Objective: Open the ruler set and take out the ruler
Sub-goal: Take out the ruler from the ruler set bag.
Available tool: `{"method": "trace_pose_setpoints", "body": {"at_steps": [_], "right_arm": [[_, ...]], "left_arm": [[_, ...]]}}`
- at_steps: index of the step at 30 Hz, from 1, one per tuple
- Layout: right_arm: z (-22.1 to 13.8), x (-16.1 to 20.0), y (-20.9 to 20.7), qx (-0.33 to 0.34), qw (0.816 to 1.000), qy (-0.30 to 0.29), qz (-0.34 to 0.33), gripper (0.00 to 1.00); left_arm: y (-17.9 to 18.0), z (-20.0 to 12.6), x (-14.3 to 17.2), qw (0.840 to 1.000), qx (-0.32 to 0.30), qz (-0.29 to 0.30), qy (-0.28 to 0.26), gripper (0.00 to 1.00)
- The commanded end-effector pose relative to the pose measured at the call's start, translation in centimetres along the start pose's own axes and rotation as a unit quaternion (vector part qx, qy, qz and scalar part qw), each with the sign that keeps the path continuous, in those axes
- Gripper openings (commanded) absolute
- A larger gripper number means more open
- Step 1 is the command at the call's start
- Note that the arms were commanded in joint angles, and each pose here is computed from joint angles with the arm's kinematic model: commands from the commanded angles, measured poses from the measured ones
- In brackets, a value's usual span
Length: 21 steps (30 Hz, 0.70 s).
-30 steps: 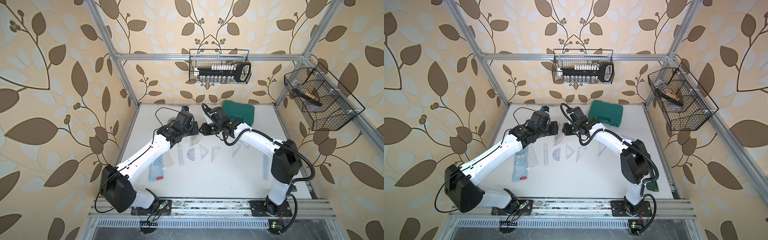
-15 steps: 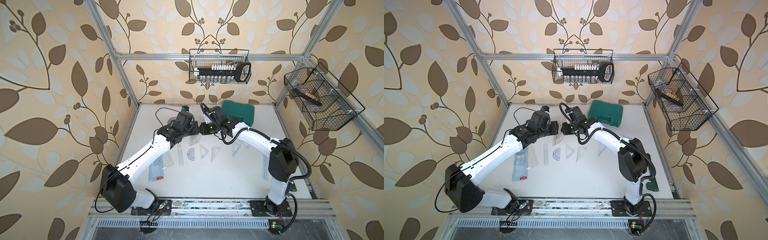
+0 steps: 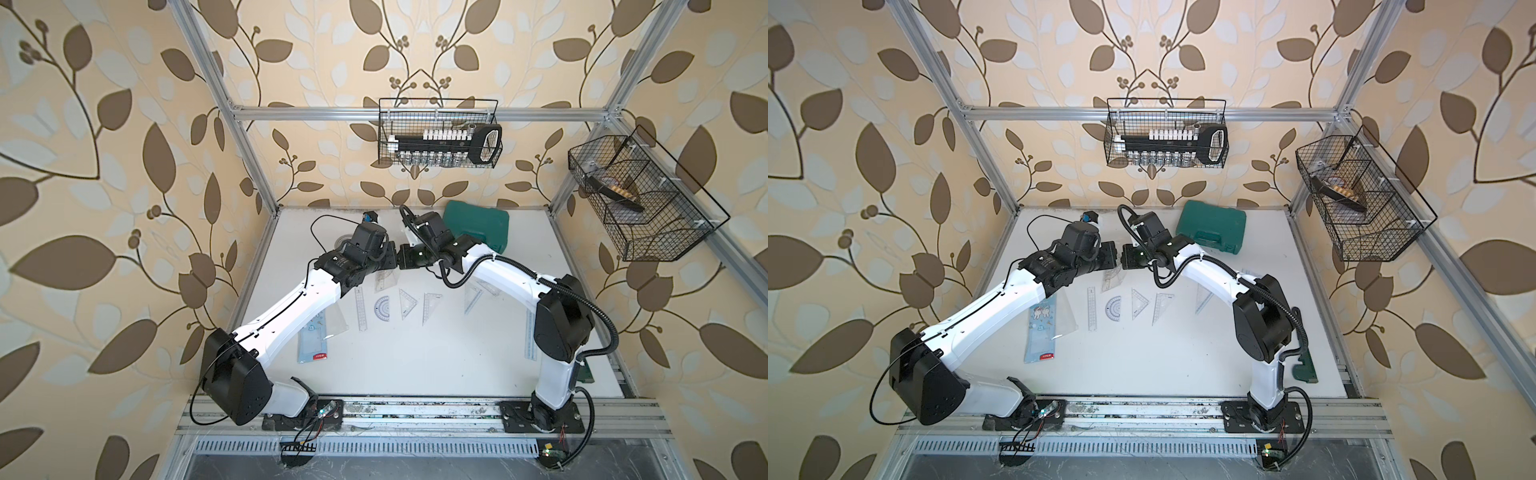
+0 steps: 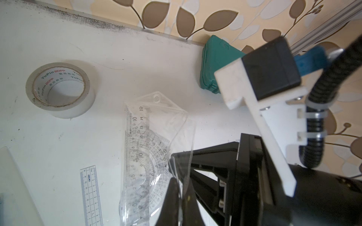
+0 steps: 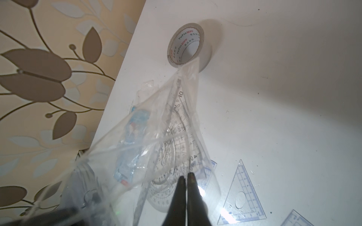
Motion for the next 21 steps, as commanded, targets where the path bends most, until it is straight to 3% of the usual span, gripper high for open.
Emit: {"method": "trace_pose_setpoints", "body": {"at_steps": [1, 21], "right_arm": [[-0.6, -0.2, 0.9, -0.023, 1.000, -0.008, 0.000, 0.00], [0.6, 0.2, 0.8, -0.057, 0.998, 0.004, 0.024, 0.15]], "left_arm": [[-0.6, -0.4, -0.2, 1.000, 0.015, -0.009, -0.022, 0.00], [-0.5, -1.3, -0.4, 0.999, 0.023, -0.012, -0.042, 0.00]]}}
Point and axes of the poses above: each gripper's point midway between its finger pads, its own z axis out along the fingers, its own y axis along the line the jaws close on, x = y × z, the point moved 10 cm from there along -z, back along the fingers, and after that the axes turned 2 degrees about -z, right-handed, at the moved point
